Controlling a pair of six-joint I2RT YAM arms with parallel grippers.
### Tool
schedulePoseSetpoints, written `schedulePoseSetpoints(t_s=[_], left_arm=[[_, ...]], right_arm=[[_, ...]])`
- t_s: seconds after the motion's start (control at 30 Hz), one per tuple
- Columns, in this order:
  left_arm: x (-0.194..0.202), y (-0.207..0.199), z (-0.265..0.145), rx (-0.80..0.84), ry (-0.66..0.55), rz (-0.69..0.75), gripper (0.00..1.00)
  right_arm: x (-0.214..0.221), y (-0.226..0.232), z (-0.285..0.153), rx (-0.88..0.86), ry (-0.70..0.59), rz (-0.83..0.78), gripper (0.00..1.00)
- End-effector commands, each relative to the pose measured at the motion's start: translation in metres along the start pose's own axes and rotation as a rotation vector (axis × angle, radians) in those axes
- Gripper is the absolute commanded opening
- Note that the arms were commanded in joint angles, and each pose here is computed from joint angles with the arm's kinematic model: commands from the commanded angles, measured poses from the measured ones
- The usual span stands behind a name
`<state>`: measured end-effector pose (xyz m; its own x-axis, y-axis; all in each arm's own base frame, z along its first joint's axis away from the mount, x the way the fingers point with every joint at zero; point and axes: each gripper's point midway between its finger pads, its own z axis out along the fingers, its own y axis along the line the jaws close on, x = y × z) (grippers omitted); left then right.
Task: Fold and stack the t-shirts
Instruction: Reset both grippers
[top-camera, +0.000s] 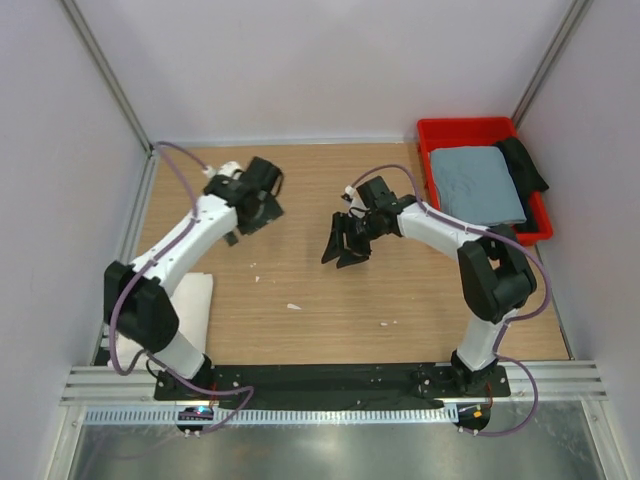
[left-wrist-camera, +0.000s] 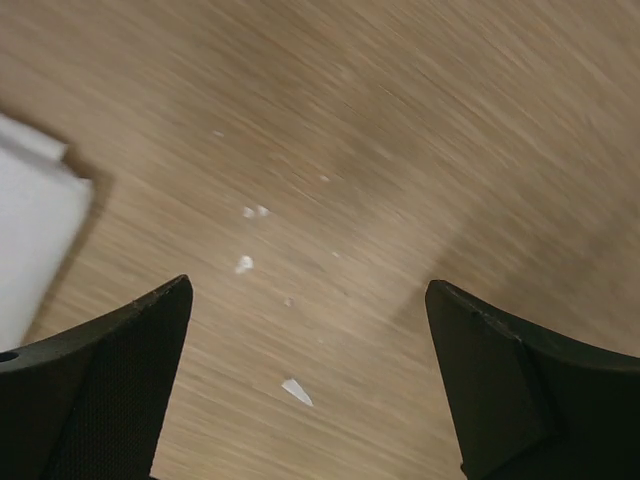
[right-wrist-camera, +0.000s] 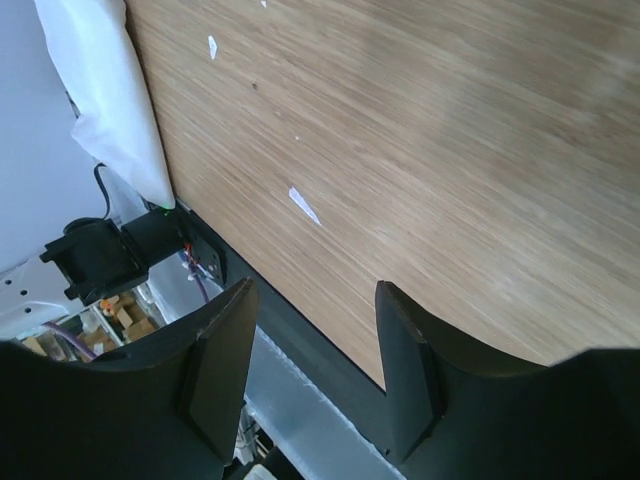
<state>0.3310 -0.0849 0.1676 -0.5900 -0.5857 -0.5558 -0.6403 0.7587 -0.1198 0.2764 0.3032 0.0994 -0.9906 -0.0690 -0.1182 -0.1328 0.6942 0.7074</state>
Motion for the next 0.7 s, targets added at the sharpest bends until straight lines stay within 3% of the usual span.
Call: schedulePoseSetpoints(t_s=[0.0, 0.03, 0.1, 0.17, 0.2, 0.23, 0.27, 0.4, 0.5, 0.53, 0.57, 0.63, 0.67], left_arm=[[0.033, -0.055, -0.042, 0.136, -0.049, 0.226, 1.0], [0.049, -0.079, -0.052, 0.262, -0.01, 0.287, 1.0], [0.091, -0.087, -0.061, 0.379, 0.067, 0.366, 1.0], [0.117, -0.101, -0.095, 0.635, 0.169, 0.33, 1.0], [0.13, -0.093, -0.102, 0.751, 0.196, 0.297, 1.0], [0.146, -0.089, -0.116, 0.843, 0.275, 0.285, 1.0], [0.155, -0.084, -0.124, 0.91, 0.309, 0.284, 1.0], [0.165, -0.044, -0.143, 1.061, 0.309, 0.302, 1.0], [0.165, -0.024, -0.165, 1.209, 0.303, 0.266, 1.0], [0.161, -0.024, -0.173, 1.274, 0.282, 0.239, 1.0], [0.161, -0.015, -0.172, 1.31, 0.278, 0.207, 1.0], [0.161, -0.012, -0.186, 1.416, 0.316, 0.138, 1.0], [0.165, -0.005, -0.18, 1.434, 0.325, 0.113, 1.0]], right_arm=[[0.007, 0.005, -0.025, 0.036, -0.08, -0.03, 0.57], [0.011, 0.004, -0.027, 0.034, -0.094, -0.021, 0.58], [0.025, 0.002, -0.032, 0.006, -0.134, 0.028, 0.61], [0.049, -0.016, -0.028, 0.009, -0.134, 0.105, 0.64], [0.045, -0.005, -0.039, -0.031, -0.207, 0.118, 0.72], [0.061, -0.022, -0.035, -0.005, -0.203, 0.16, 0.76], [0.067, -0.026, -0.038, -0.006, -0.226, 0.174, 0.99], [0.093, -0.046, -0.05, 0.006, -0.32, 0.255, 1.0], [0.111, -0.049, -0.055, -0.099, -0.39, 0.329, 1.0], [0.129, -0.066, -0.045, -0.124, -0.378, 0.455, 1.0], [0.115, -0.04, -0.063, -0.293, -0.479, 0.398, 1.0], [0.128, -0.056, -0.057, -0.397, -0.508, 0.536, 1.0], [0.118, -0.032, -0.082, -0.569, -0.604, 0.46, 1.0]])
